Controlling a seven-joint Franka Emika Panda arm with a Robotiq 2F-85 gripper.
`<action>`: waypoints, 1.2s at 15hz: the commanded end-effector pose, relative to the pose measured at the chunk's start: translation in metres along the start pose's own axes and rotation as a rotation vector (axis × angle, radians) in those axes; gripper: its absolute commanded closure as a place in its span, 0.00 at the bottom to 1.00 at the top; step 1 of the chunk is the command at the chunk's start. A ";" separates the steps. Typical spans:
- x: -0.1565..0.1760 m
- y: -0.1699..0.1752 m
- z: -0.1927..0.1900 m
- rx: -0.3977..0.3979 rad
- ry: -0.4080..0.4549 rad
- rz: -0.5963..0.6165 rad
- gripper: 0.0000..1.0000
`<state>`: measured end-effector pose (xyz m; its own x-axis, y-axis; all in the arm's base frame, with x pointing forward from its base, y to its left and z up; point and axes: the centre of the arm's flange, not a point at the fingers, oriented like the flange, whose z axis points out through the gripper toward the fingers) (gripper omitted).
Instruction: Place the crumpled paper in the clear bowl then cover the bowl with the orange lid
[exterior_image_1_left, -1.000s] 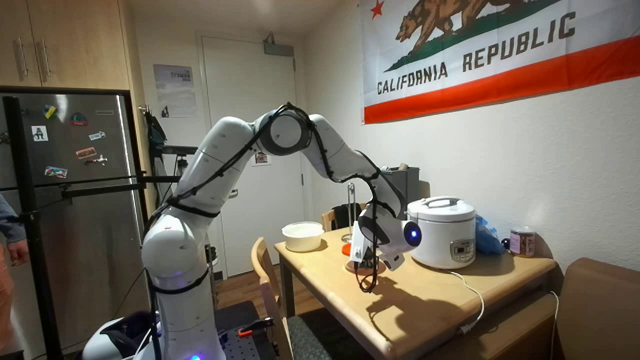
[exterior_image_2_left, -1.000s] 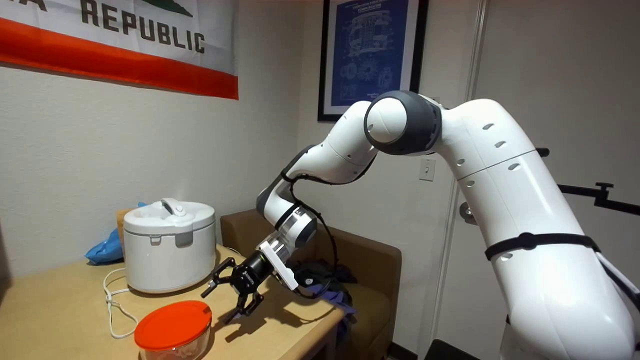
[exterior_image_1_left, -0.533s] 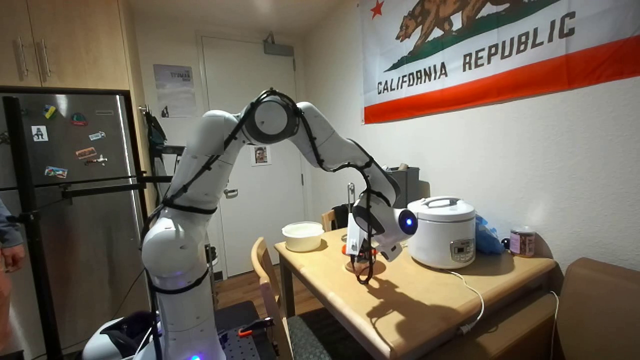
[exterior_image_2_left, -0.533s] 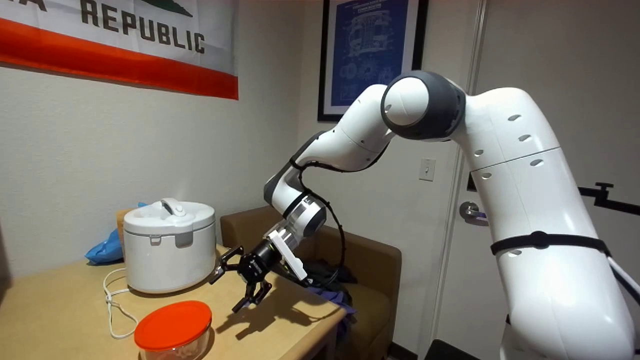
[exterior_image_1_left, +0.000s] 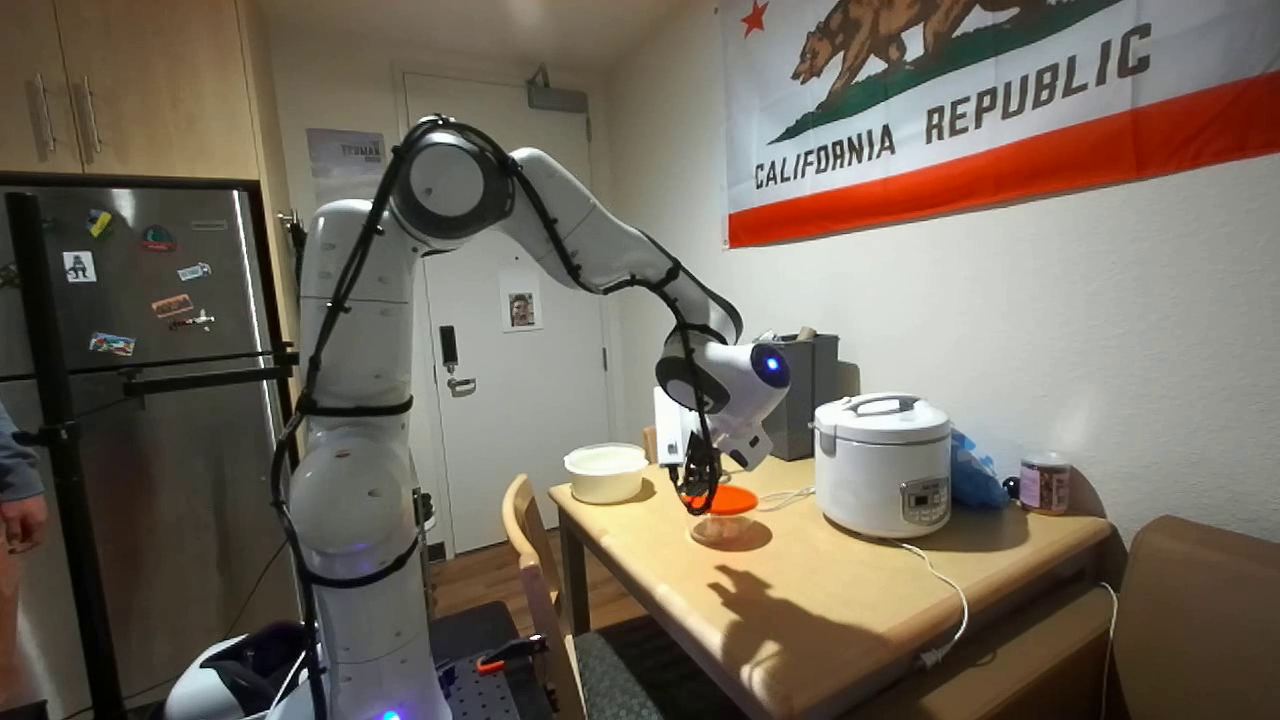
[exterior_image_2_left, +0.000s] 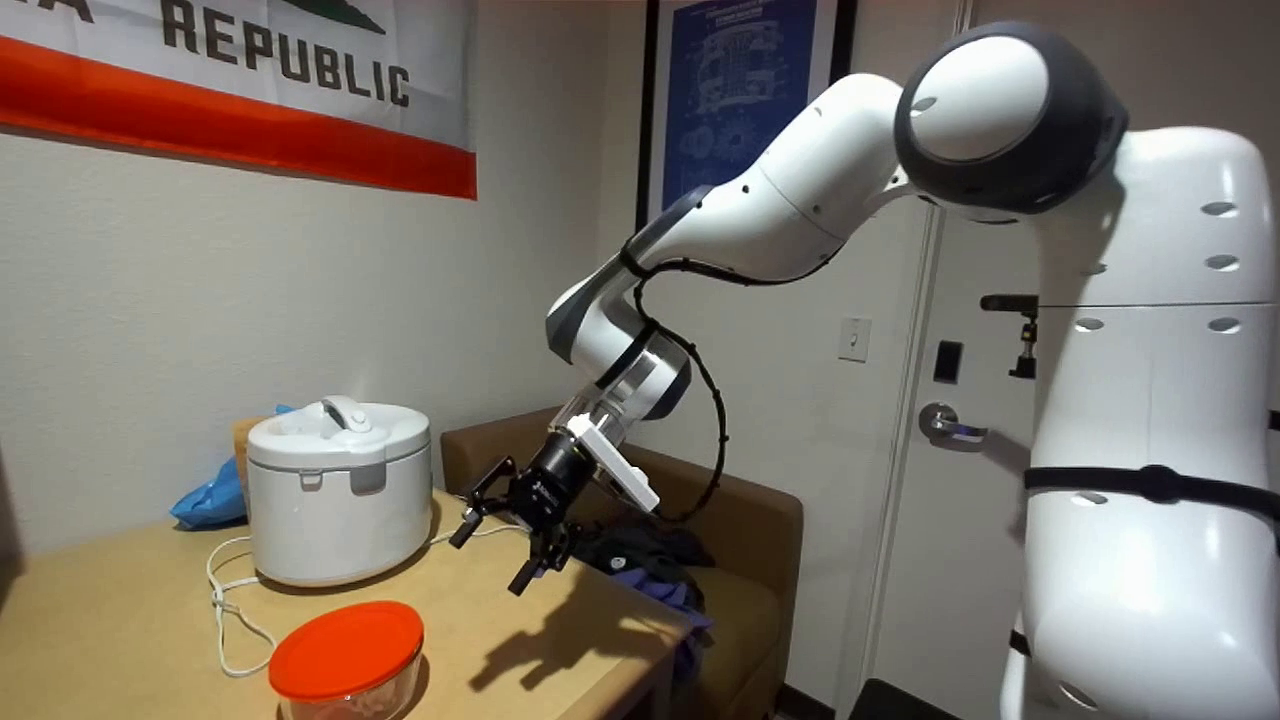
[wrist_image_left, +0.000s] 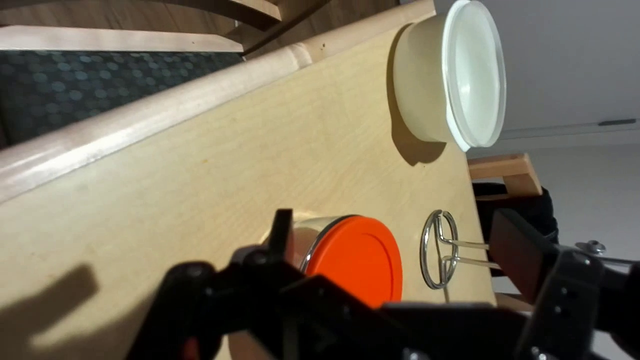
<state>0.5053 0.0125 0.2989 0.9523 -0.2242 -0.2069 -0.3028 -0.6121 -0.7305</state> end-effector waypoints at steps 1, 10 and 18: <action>-0.049 -0.031 -0.009 -0.142 0.018 -0.001 0.00; -0.095 -0.059 -0.008 -0.422 -0.001 -0.005 0.00; -0.102 -0.055 -0.019 -0.567 0.042 -0.036 0.00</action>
<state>0.4368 0.0572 0.3651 0.9659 -0.1845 -0.1818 -0.2361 -0.9158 -0.3249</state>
